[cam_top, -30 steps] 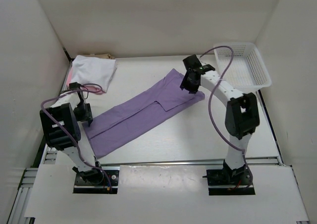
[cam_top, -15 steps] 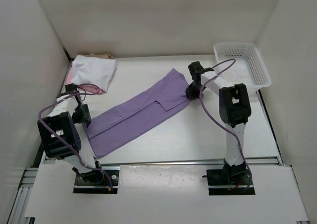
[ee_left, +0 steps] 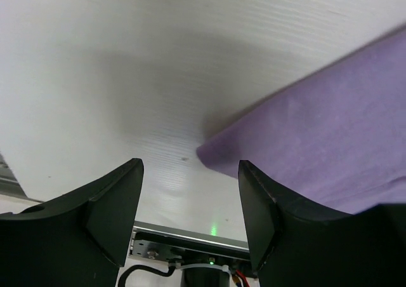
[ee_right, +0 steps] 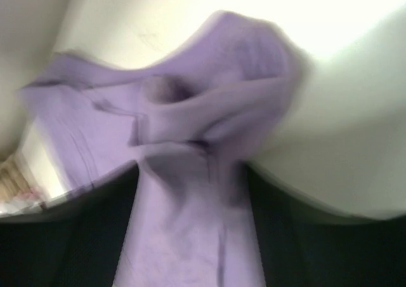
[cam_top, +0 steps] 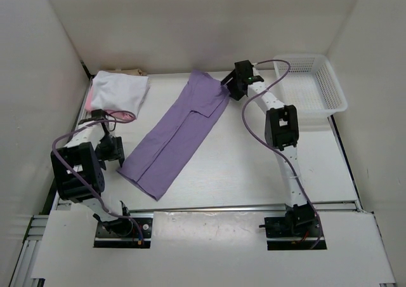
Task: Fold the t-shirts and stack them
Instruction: Rotate the tshirt 90 degrees
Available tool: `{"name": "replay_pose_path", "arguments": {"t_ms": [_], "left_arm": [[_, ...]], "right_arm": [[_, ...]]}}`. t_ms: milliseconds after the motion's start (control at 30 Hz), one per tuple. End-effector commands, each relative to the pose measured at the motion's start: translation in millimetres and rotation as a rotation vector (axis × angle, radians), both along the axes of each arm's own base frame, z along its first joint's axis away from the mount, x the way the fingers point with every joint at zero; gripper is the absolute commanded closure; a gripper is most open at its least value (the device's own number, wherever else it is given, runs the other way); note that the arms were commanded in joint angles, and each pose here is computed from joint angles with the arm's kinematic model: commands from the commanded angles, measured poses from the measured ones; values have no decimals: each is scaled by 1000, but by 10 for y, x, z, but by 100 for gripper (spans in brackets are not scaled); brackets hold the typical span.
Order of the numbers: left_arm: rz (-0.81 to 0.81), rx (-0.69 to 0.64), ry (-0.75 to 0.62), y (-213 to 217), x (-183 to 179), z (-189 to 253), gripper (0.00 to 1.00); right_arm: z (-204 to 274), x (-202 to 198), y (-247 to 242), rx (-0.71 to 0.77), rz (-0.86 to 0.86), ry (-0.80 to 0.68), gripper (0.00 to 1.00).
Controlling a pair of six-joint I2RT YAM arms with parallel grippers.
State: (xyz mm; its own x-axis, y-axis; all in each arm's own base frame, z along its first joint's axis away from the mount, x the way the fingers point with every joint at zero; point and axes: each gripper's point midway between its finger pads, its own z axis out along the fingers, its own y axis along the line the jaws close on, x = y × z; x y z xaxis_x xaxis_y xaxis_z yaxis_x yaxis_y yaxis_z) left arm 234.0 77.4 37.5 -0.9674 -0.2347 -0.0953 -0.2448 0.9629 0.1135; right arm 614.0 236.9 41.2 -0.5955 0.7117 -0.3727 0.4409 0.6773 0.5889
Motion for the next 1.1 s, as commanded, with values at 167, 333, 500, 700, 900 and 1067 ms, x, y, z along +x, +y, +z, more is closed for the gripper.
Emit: {"name": "replay_pose_path", "arguments": {"t_ms": [167,333,500,700,900,1067], "left_arm": [[-28,-27,-90,-127,53,252,27],[41,55,-257,84,-15,682,23],[94,195,-366,259,-261,904,9],[93,203,-429,226,-313,1028,0],[93,198,-405,213,-364,979,0],[98,218,-447,230,-362,1117,0]], "right_arm": [[1174,-510,-413,-223,114,-161,0],[1046,-1849,-584,-337,129,-46,0],[910,-3116,114,-139,214,40,0],[709,-4074,1114,38,343,197,11],[549,-4742,2061,137,408,363,39],[99,-5019,2476,162,352,483,38]]}}
